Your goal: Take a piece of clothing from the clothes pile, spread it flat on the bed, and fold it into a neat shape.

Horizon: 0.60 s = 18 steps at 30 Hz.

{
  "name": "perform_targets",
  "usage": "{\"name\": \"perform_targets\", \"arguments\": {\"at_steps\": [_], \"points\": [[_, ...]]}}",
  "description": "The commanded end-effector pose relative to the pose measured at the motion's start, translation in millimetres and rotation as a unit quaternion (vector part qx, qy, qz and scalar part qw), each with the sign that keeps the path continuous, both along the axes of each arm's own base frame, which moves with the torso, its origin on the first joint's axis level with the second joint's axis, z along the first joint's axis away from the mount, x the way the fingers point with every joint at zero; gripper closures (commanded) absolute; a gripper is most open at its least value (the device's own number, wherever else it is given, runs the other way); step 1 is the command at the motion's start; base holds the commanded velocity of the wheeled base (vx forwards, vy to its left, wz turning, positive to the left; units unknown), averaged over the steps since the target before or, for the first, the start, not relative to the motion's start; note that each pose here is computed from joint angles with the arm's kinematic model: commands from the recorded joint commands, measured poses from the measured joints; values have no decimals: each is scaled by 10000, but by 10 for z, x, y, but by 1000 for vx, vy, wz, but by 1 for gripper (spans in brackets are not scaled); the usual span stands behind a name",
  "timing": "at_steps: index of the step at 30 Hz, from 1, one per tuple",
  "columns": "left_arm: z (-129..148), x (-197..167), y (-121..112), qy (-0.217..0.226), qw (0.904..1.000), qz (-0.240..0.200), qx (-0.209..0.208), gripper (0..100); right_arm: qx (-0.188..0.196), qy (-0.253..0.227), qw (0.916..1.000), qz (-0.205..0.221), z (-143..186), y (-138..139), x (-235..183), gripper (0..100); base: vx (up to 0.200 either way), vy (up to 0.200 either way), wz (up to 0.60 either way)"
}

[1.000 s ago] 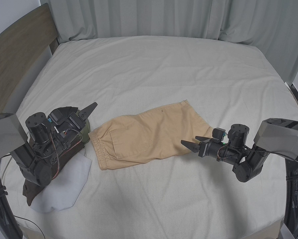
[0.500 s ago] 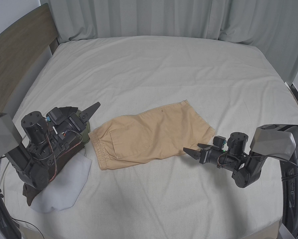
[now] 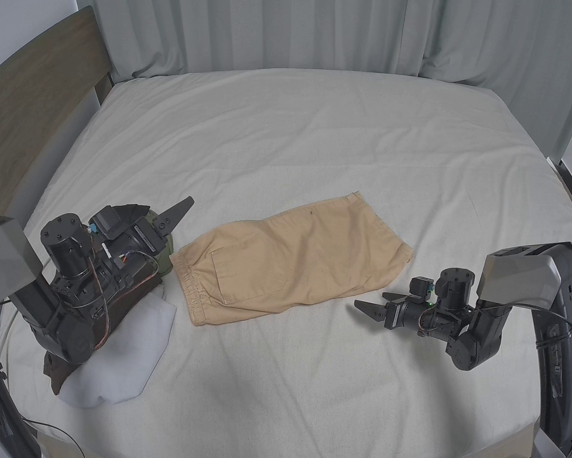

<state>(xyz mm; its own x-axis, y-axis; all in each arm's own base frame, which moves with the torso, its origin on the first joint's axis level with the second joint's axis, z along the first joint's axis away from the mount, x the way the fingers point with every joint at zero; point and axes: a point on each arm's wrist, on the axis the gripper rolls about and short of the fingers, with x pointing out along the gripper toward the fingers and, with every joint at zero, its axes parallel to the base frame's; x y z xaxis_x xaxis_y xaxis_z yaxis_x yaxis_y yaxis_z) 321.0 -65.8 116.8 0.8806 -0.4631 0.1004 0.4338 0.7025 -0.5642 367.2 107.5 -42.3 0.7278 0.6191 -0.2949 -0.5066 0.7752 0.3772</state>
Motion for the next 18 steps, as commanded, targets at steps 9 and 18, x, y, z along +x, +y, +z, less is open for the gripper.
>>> {"name": "perform_targets", "arguments": {"at_steps": [9, 18], "points": [[-70, -30, 6, -88, 9989, -7, 459, 0, 803, 308, 9961, -207, -40, 275, 189, 0, 0, 0, 0], [-118, -64, -8, -215, 9956, -113, 906, 0, 1046, 257, 9940, -163, -83, 406, 337, 0, 0, 0, 0]]}}
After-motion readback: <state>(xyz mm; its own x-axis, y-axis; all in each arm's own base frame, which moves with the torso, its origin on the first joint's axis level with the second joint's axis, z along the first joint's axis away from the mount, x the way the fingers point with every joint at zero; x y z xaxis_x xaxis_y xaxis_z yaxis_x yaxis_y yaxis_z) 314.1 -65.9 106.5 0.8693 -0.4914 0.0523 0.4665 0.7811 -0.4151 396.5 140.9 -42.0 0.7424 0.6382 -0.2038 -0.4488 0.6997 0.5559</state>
